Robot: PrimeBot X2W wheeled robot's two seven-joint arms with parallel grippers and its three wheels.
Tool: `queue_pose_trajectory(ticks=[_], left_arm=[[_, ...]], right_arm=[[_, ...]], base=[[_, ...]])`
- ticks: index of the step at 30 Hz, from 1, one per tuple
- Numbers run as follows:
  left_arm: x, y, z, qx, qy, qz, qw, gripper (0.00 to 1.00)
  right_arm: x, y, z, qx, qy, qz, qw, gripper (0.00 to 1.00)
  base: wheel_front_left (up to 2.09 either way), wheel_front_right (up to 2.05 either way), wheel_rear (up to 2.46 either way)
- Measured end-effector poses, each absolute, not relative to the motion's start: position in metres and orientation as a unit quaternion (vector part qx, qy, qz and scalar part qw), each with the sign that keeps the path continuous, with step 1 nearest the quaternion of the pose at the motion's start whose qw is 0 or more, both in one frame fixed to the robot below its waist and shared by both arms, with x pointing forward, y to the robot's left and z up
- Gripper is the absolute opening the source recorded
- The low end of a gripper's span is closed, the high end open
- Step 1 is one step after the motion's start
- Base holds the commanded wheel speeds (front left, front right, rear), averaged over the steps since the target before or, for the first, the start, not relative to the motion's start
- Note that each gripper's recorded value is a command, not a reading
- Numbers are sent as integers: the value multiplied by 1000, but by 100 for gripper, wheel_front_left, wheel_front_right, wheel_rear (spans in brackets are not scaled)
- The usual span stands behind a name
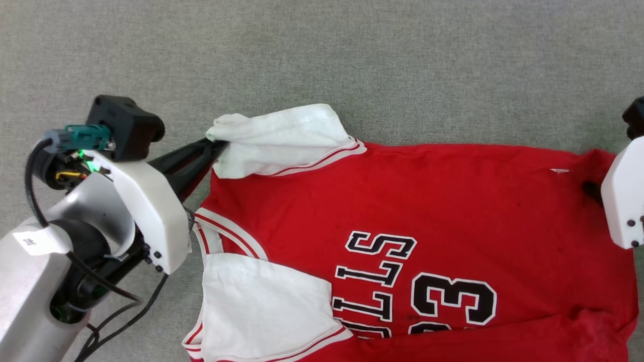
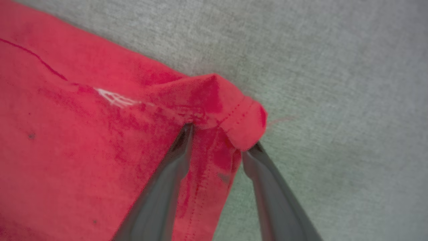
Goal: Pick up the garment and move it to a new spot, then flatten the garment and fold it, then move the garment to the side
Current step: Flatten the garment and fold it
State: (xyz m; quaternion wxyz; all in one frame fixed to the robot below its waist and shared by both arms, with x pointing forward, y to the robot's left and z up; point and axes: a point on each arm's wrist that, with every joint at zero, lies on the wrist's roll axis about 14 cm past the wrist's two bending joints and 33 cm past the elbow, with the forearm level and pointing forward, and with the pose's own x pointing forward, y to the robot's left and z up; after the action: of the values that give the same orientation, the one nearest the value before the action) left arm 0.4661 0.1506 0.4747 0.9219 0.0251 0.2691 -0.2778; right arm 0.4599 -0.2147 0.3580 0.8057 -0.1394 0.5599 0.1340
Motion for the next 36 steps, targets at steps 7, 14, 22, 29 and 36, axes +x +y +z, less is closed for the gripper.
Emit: queue_pose_trajectory(ticks=[7,14,22,29,36], left_arm=[[458,152,475,17,271,-272,923,0],[443,156,486,-1,258,-256,931,0],[406,158,496,-29,252,-238,938,0],[368,160,498,-52,255,-220,940,0],[334,157,481,-83,288,-205,932,0]], right_arm=[[461,-209,363,-110,533,141,827,0],[460,-210,393,-76,478,137,865,0],[441,-210,433,-21,406,122,906,0],[404,-212,447,1,380,119,917,0],[372,-207,430,27,401,127,907,0]], base=[[0,0,0],[0,0,0],[0,0,0],[0,0,0],[0,0,0]])
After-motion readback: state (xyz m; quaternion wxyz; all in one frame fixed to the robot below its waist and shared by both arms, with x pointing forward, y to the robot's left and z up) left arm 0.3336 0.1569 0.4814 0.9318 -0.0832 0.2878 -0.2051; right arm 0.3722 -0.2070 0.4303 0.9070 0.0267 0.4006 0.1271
